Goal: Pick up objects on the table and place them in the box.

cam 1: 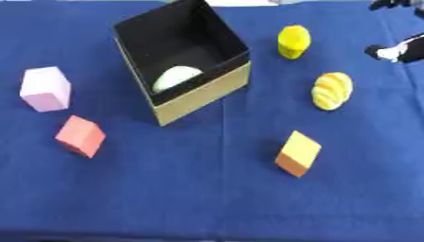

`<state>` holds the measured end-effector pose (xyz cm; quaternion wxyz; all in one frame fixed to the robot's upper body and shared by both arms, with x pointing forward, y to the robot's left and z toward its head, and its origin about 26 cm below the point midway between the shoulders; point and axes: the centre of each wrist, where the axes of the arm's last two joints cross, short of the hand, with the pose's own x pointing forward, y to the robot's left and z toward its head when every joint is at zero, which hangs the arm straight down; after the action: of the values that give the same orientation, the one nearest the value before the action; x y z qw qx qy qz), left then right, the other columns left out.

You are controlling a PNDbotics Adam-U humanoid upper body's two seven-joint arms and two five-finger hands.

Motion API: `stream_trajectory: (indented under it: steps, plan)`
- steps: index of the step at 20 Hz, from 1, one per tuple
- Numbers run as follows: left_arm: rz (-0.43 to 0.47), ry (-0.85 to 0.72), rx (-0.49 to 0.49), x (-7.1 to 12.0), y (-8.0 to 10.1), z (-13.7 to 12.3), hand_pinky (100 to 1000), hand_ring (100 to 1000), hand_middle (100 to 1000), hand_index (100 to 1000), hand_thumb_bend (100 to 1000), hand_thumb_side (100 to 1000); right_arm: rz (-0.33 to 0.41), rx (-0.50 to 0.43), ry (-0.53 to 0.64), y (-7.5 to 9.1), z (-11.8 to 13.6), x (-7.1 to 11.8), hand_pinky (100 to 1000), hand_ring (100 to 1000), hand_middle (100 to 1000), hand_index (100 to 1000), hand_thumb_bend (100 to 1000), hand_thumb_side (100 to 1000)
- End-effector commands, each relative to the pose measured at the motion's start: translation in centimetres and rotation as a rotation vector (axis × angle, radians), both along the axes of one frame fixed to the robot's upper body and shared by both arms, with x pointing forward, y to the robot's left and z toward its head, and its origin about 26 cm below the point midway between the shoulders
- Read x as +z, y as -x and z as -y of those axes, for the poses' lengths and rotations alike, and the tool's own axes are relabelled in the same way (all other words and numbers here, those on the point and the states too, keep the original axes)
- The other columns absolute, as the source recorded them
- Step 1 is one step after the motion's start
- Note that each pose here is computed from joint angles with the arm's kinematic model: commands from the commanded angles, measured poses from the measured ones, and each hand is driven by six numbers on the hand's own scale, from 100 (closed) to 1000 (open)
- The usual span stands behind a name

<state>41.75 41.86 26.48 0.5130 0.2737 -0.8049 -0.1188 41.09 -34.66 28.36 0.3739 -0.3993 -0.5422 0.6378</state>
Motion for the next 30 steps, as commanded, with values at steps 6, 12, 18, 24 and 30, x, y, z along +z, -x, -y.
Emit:
stream_trajectory:
  steps: [6,12,18,24,30]
  plan:
    - [0.056,-0.064,0.004,2.5,1.5,-0.8,864,773,765,931,195,850,0.001,-0.001,0.046,0.7,-0.3,4.3,889,878,837,873,416,292]
    - [0.096,-0.036,-0.059,2.3,2.7,0.2,863,771,760,930,196,844,0.008,0.006,-0.011,0.1,-1.8,5.2,882,871,832,874,414,282]
    - [0.209,0.013,-0.170,1.6,5.0,1.1,863,770,761,932,212,817,0.030,0.015,-0.046,-1.6,-3.6,5.6,879,870,836,879,409,283]
    - [0.326,0.079,-0.235,0.5,7.4,2.2,863,770,761,933,224,807,0.040,-0.008,-0.056,-3.2,-4.2,5.0,879,874,844,885,412,285]
    - [0.379,0.089,-0.267,1.4,9.9,4.6,863,772,761,933,228,799,0.034,-0.047,-0.073,-4.0,-3.5,4.0,877,875,849,889,409,290]
